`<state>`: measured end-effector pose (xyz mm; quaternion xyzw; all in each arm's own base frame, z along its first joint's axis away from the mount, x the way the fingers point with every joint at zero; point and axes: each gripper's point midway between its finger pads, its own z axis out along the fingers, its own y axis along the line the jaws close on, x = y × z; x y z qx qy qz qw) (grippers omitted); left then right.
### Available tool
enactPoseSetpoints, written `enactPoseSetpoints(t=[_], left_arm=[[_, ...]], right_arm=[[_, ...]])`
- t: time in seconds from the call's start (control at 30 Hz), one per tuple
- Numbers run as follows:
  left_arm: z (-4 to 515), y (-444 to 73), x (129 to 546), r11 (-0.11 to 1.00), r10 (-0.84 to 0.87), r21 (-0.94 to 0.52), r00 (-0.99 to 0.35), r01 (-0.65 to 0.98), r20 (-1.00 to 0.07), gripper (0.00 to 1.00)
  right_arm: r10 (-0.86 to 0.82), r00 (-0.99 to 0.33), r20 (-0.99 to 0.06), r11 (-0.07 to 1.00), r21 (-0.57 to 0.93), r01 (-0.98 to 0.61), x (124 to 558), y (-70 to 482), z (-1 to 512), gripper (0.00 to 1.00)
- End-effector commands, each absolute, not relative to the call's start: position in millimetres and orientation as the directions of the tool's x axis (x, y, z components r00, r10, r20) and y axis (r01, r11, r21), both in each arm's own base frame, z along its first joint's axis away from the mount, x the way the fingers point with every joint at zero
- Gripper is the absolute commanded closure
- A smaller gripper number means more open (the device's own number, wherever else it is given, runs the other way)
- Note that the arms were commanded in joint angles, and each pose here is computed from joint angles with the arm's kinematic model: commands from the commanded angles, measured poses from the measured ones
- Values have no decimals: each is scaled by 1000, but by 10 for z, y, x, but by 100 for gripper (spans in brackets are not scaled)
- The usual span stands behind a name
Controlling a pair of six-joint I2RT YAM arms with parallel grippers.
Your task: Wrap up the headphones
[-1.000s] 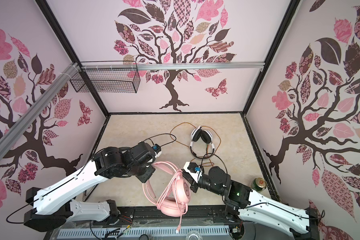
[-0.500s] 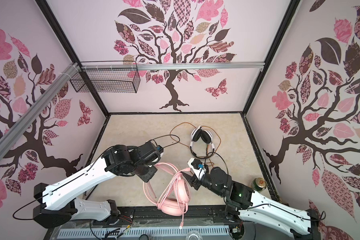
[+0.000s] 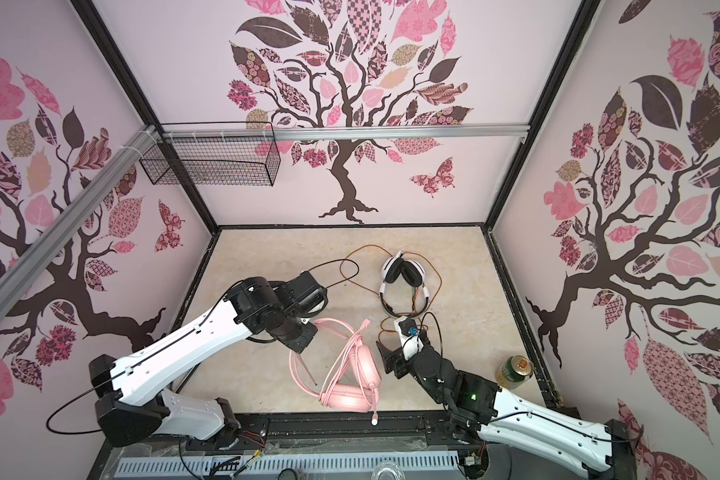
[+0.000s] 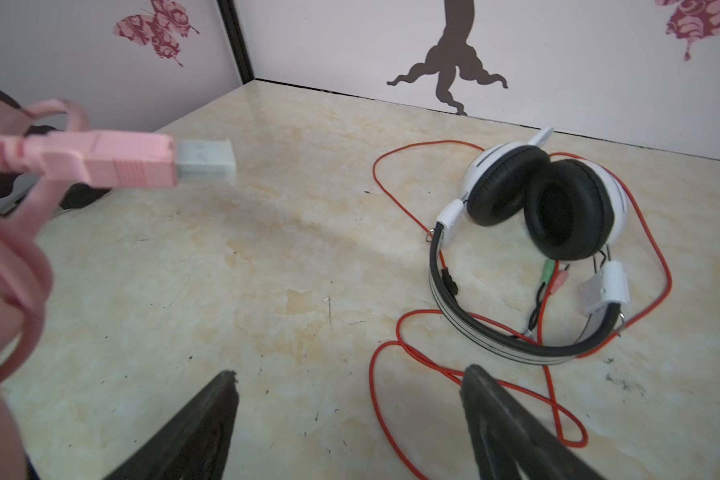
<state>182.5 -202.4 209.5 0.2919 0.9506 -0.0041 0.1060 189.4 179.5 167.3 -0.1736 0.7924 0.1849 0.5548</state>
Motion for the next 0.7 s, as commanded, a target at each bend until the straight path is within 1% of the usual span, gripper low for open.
enactPoseSetpoints(t=[0.0, 0.2, 0.27, 0.33, 0.53, 0.57, 0.67], left_arm=[[2087, -2148, 2045, 868, 479, -22, -847, 497, -230, 100], [1699, -2031, 2495, 937, 336, -50, -930, 347, -146, 100], [1548, -1939, 2706, 960, 270, -46, -955, 277, -126, 100], [1425, -1847, 2914, 975, 207, -52, -972, 214, -111, 100], [1156, -1319, 3631, 998, -36, -56, -992, -29, -117, 100], [1125, -1204, 3758, 995, -83, -63, -988, -75, -127, 100], [1030, -869, 4064, 974, -213, -102, -967, -200, -137, 100]], right_arm=[[52, -337, -940, 920, 176, -350, 1996, 1629, 1718, 14], [127, -385, -914, 940, 235, -248, 1981, 1423, 1585, 14], [150, -387, -910, 922, 270, -278, 1941, 1452, 1608, 14], [148, -370, -917, 914, 270, -303, 1924, 1454, 1615, 14], [139, -349, -927, 893, 270, -361, 1883, 1507, 1572, 12], [126, -355, -926, 885, 267, -382, 1865, 1546, 1564, 1], [86, -373, -924, 874, 249, -417, 1840, 1627, 1498, 0]])
